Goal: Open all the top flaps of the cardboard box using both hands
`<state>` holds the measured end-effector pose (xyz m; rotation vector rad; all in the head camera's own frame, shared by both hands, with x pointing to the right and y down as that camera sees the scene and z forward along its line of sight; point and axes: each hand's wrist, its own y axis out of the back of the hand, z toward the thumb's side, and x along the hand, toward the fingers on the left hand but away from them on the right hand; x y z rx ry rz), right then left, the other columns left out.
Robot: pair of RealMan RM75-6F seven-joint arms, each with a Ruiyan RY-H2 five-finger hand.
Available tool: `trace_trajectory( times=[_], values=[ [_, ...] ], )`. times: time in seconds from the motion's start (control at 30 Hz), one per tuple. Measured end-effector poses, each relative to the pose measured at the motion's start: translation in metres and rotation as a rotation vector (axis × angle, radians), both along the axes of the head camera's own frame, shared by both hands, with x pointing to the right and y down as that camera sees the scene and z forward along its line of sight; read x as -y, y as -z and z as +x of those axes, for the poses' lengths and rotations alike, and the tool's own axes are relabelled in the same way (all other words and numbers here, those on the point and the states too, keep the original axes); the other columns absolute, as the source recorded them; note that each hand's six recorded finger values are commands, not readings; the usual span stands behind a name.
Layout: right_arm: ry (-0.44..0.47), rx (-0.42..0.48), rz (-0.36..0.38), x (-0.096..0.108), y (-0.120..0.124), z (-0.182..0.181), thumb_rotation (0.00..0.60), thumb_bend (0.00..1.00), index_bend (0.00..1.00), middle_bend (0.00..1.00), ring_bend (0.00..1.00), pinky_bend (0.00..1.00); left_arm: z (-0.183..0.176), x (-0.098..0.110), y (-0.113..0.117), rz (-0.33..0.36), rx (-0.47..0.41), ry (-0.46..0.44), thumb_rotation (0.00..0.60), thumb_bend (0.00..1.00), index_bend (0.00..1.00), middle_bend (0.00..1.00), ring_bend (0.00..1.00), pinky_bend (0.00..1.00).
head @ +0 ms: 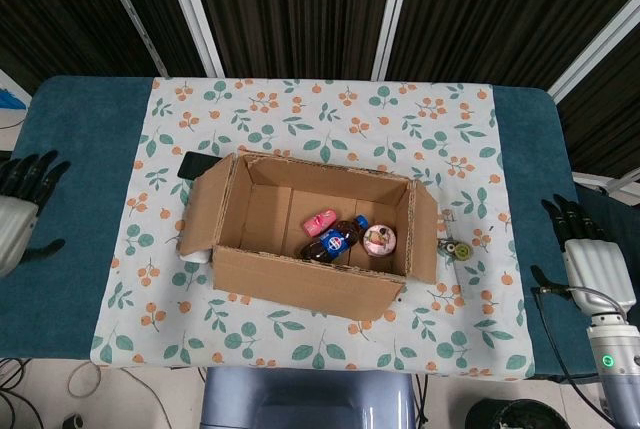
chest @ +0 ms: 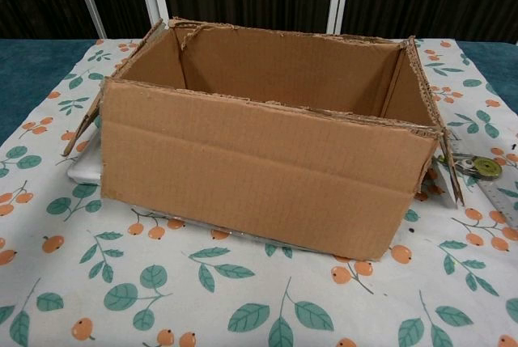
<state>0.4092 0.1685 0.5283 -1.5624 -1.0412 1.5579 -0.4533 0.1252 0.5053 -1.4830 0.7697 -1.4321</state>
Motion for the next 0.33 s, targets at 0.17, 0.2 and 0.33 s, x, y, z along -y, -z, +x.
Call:
trace_trajectory(
  times=[0.17, 0.2, 0.33],
  values=[
    [0.005, -0.051, -0.010, -0.017, 0.001, 0.012, 0.600, 0.24, 0.00, 0.00, 0.00, 0.21, -0.018, -0.050, -0.019, 0.010, -0.042, 0.148, 0.600, 0.05, 0.00, 0.00, 0.00, 0.04],
    [0.007, -0.059, -0.004, -0.020, 0.001, 0.014, 0.600, 0.24, 0.00, 0.00, 0.00, 0.21, -0.022, -0.056, -0.022, 0.010, -0.037, 0.161, 0.600, 0.05, 0.00, 0.00, 0.00, 0.04],
    [0.011, -0.081, 0.017, -0.028, 0.000, 0.023, 0.600, 0.23, 0.00, 0.00, 0.00, 0.21, -0.036, -0.079, -0.033, 0.021, -0.022, 0.197, 0.600, 0.05, 0.00, 0.00, 0.00, 0.04]
  ],
)
